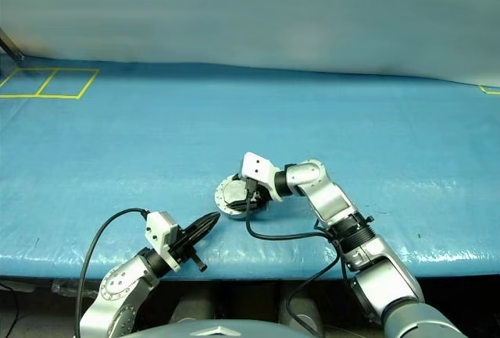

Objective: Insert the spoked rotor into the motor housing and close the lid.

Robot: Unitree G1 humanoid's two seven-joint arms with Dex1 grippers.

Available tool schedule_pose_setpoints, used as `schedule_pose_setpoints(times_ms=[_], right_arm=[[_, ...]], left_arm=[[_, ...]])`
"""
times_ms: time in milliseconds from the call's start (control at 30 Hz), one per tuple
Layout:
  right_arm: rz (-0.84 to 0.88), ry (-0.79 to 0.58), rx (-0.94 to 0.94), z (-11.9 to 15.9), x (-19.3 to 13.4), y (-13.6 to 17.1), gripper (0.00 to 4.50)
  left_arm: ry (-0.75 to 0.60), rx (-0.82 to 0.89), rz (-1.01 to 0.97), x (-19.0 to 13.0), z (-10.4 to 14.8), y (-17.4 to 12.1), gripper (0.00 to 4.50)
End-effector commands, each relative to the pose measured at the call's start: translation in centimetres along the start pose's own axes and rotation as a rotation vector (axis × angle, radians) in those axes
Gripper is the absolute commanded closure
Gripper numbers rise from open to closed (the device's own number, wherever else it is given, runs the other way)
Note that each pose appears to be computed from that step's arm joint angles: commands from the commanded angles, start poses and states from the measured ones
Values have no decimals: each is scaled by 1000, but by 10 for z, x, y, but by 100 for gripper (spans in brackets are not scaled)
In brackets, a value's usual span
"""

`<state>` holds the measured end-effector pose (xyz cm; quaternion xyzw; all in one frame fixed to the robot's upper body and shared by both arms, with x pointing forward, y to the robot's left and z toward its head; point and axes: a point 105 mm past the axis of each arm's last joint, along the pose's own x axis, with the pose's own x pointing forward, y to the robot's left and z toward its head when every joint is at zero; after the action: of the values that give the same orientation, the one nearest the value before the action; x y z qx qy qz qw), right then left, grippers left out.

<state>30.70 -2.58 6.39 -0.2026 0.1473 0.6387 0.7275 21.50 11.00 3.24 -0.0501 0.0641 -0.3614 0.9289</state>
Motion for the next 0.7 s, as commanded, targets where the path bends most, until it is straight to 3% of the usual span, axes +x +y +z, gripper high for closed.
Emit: schedule_pose_setpoints(times_ms=[33, 400, 533, 700], right_arm=[[-52, 183, 83, -44, 1, 0, 123], [-36, 263, 102, -60, -7, 6, 123], [39, 207, 172, -52, -7, 18, 123], [-84, 249, 105, -59, -6, 3, 123]], left_arm=[[-23, 11, -8, 1, 7, -1, 450], [-17, 12, -17, 0, 5, -3, 450], [-15, 11, -18, -1, 5, -3, 450], [-14, 11, -19, -1, 5, -3, 450]])
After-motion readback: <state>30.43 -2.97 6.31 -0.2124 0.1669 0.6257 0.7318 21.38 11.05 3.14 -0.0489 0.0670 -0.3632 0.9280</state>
